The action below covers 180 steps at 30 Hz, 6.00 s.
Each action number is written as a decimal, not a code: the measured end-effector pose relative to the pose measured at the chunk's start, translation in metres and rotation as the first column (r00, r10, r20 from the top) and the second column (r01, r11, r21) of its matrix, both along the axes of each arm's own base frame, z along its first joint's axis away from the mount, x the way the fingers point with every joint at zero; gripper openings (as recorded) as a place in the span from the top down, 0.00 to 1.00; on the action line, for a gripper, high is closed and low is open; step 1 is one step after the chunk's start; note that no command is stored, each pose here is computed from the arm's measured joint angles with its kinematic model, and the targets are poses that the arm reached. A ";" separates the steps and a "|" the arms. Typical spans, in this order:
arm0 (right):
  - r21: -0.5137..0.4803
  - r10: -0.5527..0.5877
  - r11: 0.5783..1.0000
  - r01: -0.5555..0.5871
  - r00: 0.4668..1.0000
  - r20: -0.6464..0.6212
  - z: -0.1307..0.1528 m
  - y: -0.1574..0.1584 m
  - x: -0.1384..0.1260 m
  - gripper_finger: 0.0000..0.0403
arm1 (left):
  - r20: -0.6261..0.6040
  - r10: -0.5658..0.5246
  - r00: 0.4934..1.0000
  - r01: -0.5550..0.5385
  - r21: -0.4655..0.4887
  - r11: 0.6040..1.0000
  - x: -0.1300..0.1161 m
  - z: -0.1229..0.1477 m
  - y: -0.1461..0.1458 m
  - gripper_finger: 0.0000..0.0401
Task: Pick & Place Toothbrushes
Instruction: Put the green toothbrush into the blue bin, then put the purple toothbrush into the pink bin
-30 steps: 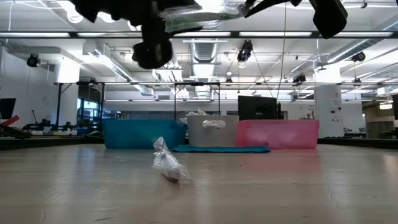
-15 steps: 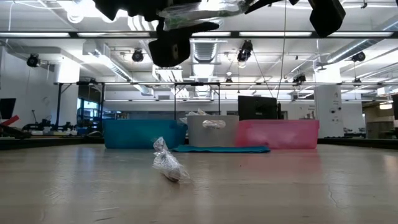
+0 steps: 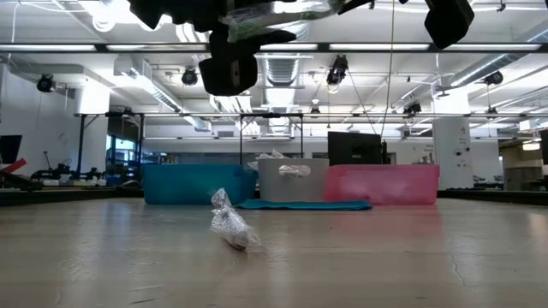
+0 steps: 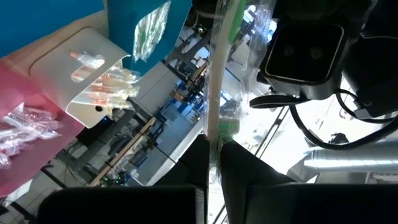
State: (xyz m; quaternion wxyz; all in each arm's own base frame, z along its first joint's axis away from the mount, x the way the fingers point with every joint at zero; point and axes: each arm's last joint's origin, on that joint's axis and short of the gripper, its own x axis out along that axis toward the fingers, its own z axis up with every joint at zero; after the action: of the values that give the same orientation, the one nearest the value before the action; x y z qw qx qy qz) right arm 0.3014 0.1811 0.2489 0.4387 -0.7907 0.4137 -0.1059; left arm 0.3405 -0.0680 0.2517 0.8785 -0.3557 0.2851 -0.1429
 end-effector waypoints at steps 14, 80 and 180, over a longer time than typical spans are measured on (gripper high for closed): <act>-0.005 0.001 1.000 -0.001 1.000 -0.003 0.000 0.000 0.000 0.94 | -0.040 0.029 0.999 -0.031 -0.066 0.997 0.000 0.000 0.000 0.92; 0.967 -0.926 0.207 -0.150 0.290 0.243 0.000 -0.122 -0.164 0.50 | -0.388 0.838 0.385 -0.761 0.381 0.526 -0.105 -0.009 0.236 0.92; 0.964 -0.897 0.238 -0.116 0.354 0.264 -0.004 -0.120 -0.161 0.52 | -0.261 0.336 0.905 -0.283 0.221 0.933 -0.019 0.068 0.164 0.54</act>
State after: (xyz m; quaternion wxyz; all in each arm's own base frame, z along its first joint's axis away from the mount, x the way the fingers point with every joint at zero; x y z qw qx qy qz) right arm 0.1409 0.0614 0.2450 0.8601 -0.0826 0.3536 -0.3583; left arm 0.3215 0.0960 0.3195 0.8658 -0.3339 0.3641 0.0797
